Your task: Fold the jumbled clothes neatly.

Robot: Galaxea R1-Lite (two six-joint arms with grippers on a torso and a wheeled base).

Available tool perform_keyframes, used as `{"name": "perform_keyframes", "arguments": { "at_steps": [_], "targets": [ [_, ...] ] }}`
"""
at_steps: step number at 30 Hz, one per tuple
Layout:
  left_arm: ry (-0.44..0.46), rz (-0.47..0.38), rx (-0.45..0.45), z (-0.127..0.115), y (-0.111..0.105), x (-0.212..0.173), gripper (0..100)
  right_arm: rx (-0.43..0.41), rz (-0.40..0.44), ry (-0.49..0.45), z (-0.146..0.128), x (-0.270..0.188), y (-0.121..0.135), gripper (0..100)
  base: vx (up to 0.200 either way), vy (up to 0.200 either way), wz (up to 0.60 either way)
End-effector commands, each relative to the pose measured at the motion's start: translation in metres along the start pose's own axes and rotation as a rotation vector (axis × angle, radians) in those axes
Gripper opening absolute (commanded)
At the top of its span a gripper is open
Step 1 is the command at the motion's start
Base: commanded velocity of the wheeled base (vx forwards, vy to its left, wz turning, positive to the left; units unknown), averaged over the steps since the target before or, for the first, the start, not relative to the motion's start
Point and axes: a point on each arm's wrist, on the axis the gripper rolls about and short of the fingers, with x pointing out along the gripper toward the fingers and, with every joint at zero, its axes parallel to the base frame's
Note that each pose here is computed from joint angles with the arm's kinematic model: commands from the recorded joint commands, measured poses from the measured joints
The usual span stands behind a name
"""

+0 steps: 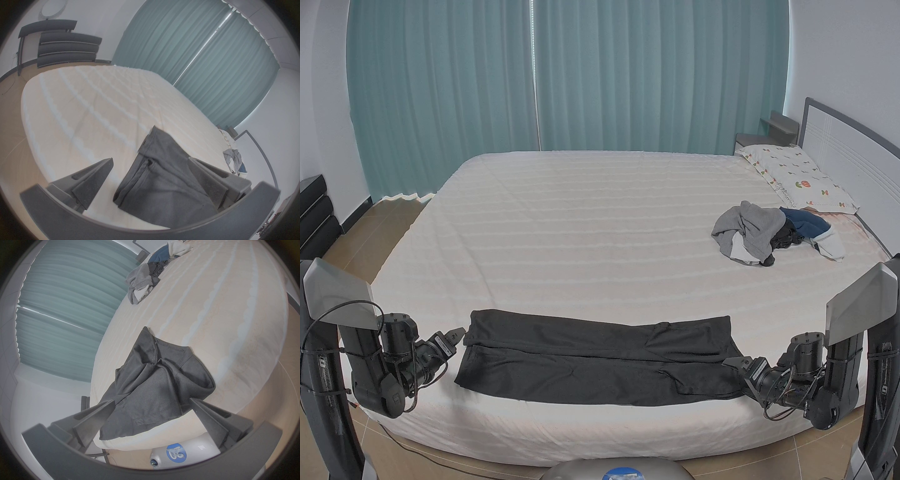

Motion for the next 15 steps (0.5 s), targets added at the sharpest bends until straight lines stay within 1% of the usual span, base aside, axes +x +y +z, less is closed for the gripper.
{"name": "perform_keyframes", "arguments": {
  "at_steps": [1, 5, 6, 7, 8, 9, 10, 12, 13, 14, 15],
  "targets": [
    [-0.043, -0.034, 0.036, 0.014, -0.011, 0.008, 100, -0.005, 0.014, -0.004, 0.0, 0.0, 0.002, 100, 0.0, 0.0, 0.0],
    [-0.042, -0.039, 0.037, 0.035, -0.027, 0.017, 100, -0.004, 0.01, 0.002, -0.001, -0.001, 0.001, 100, 0.0, 0.0, 0.0],
    [-0.042, -0.039, 0.037, 0.035, -0.027, 0.017, 100, -0.004, 0.01, 0.002, -0.001, -0.001, 0.001, 100, 0.0, 0.0, 0.0],
    [-0.025, -0.049, 0.034, 0.046, -0.036, 0.021, 100, -0.006, 0.01, 0.002, -0.001, -0.001, 0.001, 100, 0.0, 0.0, 0.0],
    [-0.025, -0.049, 0.034, 0.046, -0.036, 0.021, 100, -0.006, 0.01, 0.002, -0.001, -0.001, 0.001, 100, 0.0, 0.0, 0.0],
    [0.013, -0.071, 0.033, 0.056, -0.045, 0.024, 100, -0.006, 0.009, 0.003, -0.001, -0.001, 0.0, 100, 0.0, 0.0, 0.0],
    [0.032, -0.087, 0.033, 0.062, -0.05, 0.027, 100, -0.006, 0.009, 0.003, -0.001, -0.001, 0.0, 100, 0.0, 0.0, 0.0],
    [0.074, -0.109, 0.034, 0.068, -0.056, 0.032, 100, -0.006, 0.009, 0.003, -0.001, -0.001, 0.0, 100, 0.0, 0.0, 0.0],
    [0.074, -0.109, 0.034, 0.068, -0.056, 0.032, 100, -0.006, 0.009, 0.003, -0.001, -0.001, 0.0, 100, 0.0, 0.0, 0.0],
    [0.108, -0.12, 0.046, 0.071, -0.059, 0.037, 100, -0.006, 0.008, 0.002, -0.001, -0.001, 0.0, 100, 0.0, 0.0, 0.0],
    [0.121, -0.13, 0.071, 0.076, -0.063, 0.042, 100, -0.006, 0.009, 0.003, -0.002, -0.001, 0.001, 100, 0.0, 0.0, 0.0]
  ]
}}
